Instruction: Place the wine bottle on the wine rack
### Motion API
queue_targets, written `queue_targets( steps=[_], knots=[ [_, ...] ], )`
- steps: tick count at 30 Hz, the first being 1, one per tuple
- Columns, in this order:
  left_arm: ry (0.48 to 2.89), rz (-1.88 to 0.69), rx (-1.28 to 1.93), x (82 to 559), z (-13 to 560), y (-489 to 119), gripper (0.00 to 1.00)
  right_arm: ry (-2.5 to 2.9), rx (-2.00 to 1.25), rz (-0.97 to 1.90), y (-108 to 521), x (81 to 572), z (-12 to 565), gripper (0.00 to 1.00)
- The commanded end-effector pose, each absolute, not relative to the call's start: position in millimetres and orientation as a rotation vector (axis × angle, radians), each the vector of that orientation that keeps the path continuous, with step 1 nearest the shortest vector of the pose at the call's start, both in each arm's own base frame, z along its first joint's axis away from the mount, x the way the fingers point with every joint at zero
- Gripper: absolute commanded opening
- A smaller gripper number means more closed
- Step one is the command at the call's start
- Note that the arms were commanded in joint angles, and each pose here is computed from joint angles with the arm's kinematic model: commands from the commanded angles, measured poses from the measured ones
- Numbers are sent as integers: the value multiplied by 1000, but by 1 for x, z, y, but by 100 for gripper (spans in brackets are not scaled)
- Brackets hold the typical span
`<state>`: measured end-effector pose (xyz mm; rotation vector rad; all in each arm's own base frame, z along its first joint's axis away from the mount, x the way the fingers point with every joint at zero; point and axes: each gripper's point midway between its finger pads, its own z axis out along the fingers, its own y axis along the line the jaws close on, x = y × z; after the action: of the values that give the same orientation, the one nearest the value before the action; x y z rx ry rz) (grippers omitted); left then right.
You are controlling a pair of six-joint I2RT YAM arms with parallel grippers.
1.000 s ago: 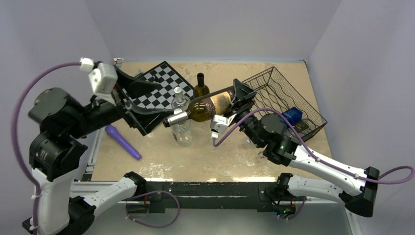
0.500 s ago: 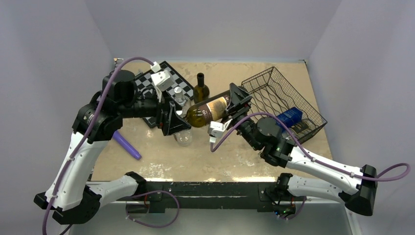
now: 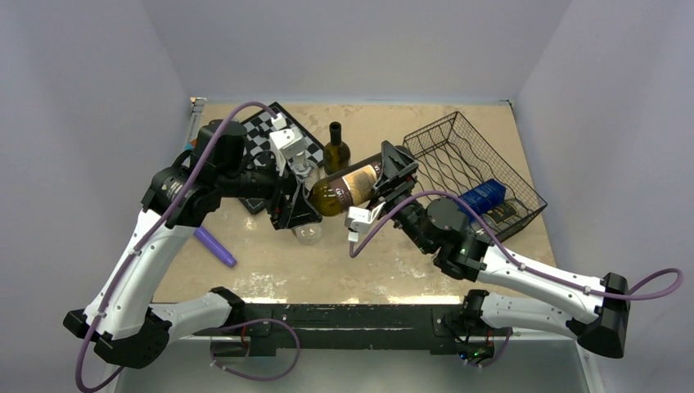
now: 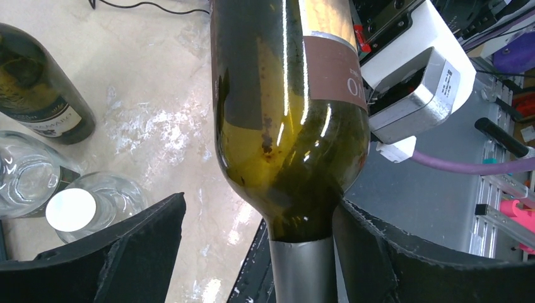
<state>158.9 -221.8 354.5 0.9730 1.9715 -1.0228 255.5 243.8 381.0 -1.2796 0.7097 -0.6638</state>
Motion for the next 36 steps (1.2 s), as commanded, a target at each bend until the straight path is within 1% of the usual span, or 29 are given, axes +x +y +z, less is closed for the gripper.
queue_targets(
  steps=[1,9,13,15,17,20,22,28,30,36],
  knots=[
    [1938,-1001,996,163,354,-225,87,679,-1027,-622,230,243,447,0],
    [1968,-949,991,169,343,-224,82,802,-1016,-567,233,246,450,0],
    [1990,-915,976,172,338,-221,76,838,-1004,-557,233,248,450,0],
    [2000,-908,972,173,336,-220,67,859,-987,-540,231,248,452,0],
    [1992,-883,995,175,334,-219,51,881,-975,-521,229,248,454,0],
    [2001,-848,1010,176,330,-215,38,925,-954,-491,226,249,454,0],
    [2011,-833,1011,177,328,-213,32,951,-942,-469,224,249,455,0],
    [2032,-848,1012,182,320,-219,23,1017,-892,-356,217,244,462,0],
    [2028,-853,1008,183,321,-221,17,1034,-877,-315,216,241,465,0],
    [2033,-876,1014,186,318,-227,9,1045,-877,-293,216,238,464,0]
  ],
)
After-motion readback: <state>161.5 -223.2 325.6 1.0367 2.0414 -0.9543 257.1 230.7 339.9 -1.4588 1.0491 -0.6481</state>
